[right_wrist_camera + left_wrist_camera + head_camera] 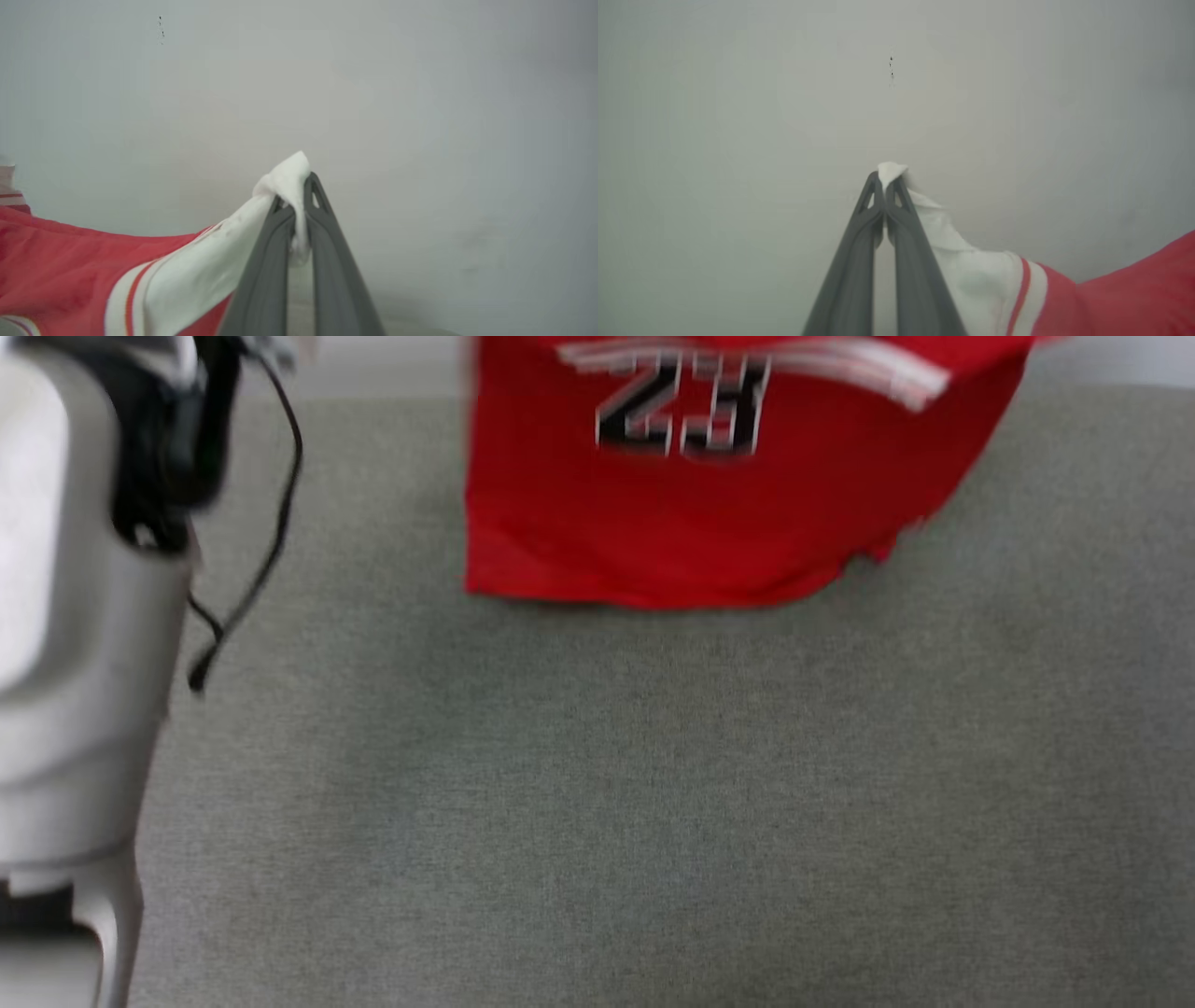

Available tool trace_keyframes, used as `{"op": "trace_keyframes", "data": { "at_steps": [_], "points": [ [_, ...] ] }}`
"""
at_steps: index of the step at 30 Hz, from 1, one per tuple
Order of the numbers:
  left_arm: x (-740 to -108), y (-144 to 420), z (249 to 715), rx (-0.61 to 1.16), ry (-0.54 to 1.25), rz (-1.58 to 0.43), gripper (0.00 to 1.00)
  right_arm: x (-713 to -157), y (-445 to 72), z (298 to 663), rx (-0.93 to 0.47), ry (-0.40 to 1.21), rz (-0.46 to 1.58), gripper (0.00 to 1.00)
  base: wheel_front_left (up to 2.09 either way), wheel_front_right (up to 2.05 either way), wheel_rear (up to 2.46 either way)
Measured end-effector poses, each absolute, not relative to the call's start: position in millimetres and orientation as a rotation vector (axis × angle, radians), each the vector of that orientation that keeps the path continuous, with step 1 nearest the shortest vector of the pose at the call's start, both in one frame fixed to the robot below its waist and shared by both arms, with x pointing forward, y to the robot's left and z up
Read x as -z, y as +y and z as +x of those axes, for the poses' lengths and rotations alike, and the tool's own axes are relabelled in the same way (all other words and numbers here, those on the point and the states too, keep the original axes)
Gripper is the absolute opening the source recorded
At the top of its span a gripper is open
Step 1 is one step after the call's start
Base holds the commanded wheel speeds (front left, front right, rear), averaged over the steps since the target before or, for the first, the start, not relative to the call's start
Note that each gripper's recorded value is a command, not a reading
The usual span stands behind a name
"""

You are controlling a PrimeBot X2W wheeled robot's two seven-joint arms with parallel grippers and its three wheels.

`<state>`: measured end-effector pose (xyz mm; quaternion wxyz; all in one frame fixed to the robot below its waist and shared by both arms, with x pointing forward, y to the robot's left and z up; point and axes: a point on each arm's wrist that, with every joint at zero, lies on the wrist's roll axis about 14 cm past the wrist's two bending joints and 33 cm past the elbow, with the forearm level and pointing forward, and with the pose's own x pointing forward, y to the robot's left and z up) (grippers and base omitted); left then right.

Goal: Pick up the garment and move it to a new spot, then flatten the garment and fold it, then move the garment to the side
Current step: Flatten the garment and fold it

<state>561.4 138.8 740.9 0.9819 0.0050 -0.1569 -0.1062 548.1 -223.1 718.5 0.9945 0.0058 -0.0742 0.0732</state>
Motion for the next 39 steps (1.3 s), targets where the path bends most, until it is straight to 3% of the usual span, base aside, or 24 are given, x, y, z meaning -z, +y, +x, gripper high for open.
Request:
{"op": "trace_keyframes", "data": {
  "at_steps": [8,16,30,39],
  "points": [
    [-786.5,150.8,622.0,0.151,-0.488,0.039,0.0,-770.8,-215.2,604.7,-0.16,-0.319,0.022,0.0,0.0,0.0,0.0],
    [-798.4,158.0,670.0,0.124,-0.591,0.032,0.0,-787.0,-208.3,652.4,-0.169,-0.41,0.012,0.0,0.0,0.0,0.0],
    [-627.7,165.2,748.4,0.106,-0.307,-0.003,0.0,-637.5,-176.2,735.2,-0.226,-0.165,0.028,0.0,0.0,0.0,0.0],
    [-544.2,168.5,725.2,0.102,-0.115,-0.068,0.0,-541.1,-168.1,711.2,-0.224,0.057,0.088,0.0,0.0,0.0,0.0]
  ]
}}
